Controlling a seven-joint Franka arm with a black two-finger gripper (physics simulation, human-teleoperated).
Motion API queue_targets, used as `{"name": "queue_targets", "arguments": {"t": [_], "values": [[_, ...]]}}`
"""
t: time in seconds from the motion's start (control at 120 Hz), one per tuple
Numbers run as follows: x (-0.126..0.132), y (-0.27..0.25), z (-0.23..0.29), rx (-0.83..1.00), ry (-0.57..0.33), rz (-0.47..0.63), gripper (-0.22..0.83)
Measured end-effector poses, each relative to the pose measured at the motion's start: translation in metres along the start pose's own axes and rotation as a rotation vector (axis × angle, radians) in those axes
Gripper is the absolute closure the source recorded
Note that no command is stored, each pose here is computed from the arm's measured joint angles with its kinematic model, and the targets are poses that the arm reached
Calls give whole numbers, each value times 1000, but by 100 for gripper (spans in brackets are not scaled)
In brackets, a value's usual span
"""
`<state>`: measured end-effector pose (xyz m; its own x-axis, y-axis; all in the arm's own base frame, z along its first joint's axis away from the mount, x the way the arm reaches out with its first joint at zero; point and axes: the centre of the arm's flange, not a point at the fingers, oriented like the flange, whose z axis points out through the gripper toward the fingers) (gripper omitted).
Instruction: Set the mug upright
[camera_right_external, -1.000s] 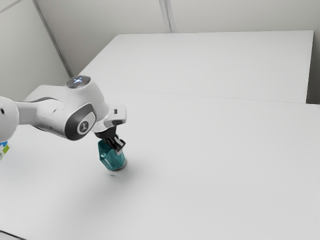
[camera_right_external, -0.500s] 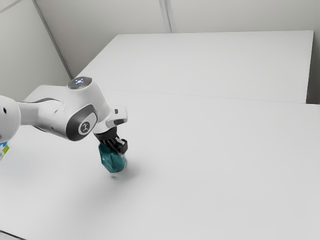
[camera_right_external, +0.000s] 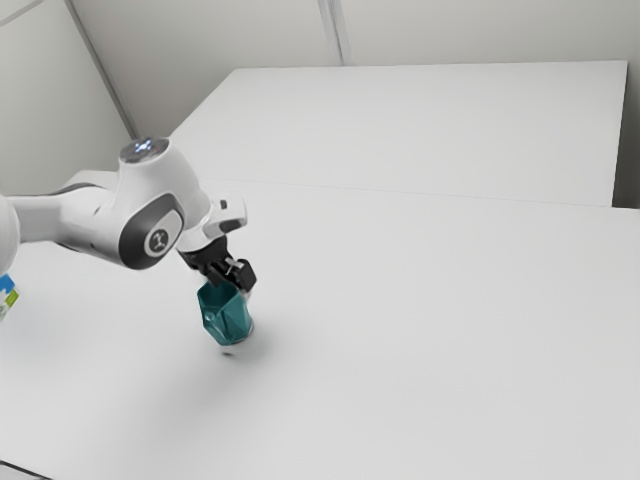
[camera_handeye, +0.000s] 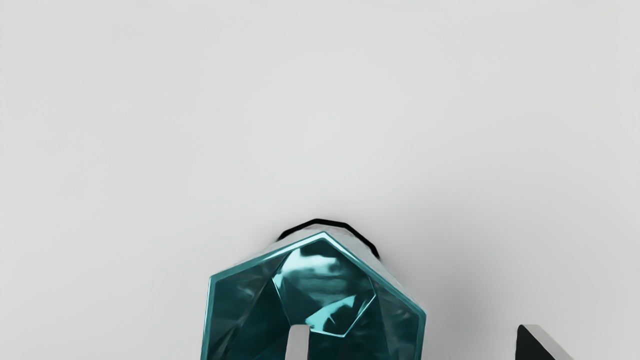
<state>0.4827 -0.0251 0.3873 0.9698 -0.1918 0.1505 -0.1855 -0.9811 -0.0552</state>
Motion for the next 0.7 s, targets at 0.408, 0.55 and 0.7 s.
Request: {"name": "queue_targets", "arguments": {"t": [0.408,0.55,0.7], "values": [[140,-37,-140,-29,45,-57,5],[132,-98,-180,-31,36,-112,3],[116,-121,-187,-43,-16,-113,3]]}}
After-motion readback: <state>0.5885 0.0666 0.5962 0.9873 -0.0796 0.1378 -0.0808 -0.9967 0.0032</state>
